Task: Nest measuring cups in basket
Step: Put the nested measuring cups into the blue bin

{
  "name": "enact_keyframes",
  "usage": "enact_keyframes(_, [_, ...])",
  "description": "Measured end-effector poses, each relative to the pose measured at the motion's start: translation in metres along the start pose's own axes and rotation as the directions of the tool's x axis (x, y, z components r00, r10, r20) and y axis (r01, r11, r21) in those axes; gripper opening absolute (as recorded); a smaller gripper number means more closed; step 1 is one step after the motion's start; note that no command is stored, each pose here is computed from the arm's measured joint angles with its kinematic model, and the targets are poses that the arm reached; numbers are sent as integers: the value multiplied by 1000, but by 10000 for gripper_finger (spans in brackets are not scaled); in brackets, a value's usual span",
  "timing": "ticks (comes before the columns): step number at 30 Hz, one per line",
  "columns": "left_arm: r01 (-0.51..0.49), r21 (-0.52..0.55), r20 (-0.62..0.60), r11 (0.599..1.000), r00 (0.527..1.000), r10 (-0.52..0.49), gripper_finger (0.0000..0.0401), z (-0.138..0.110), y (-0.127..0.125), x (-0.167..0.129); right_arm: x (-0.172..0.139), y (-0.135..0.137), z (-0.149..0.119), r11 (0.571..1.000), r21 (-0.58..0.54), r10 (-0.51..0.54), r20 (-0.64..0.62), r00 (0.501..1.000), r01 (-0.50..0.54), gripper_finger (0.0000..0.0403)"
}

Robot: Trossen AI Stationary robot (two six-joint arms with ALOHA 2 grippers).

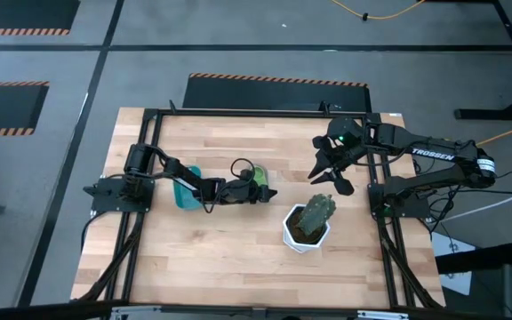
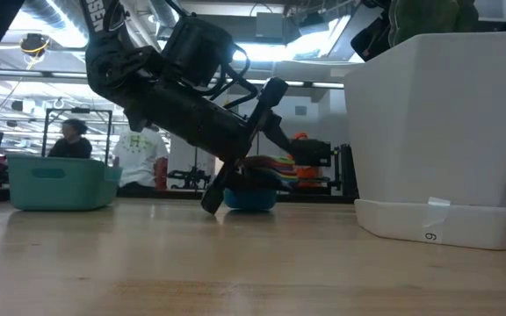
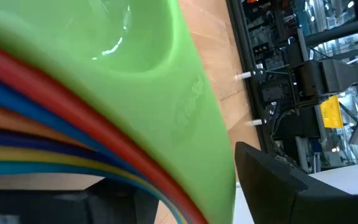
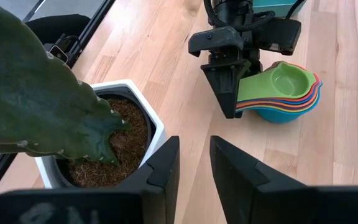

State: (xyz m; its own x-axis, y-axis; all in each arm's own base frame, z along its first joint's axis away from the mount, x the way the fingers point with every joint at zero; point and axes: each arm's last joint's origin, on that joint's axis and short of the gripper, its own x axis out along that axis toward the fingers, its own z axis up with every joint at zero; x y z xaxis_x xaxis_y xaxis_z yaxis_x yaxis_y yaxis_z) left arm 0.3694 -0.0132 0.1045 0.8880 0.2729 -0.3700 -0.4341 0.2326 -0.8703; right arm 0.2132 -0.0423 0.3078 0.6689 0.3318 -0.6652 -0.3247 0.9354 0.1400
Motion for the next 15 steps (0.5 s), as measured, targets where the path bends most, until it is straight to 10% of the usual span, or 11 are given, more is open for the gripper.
enact_keyframes(15, [-1, 0, 4, 1000, 1000, 1, 129, 0, 0, 0, 0, 0, 0, 1000, 0, 0, 0, 1000, 0, 94])
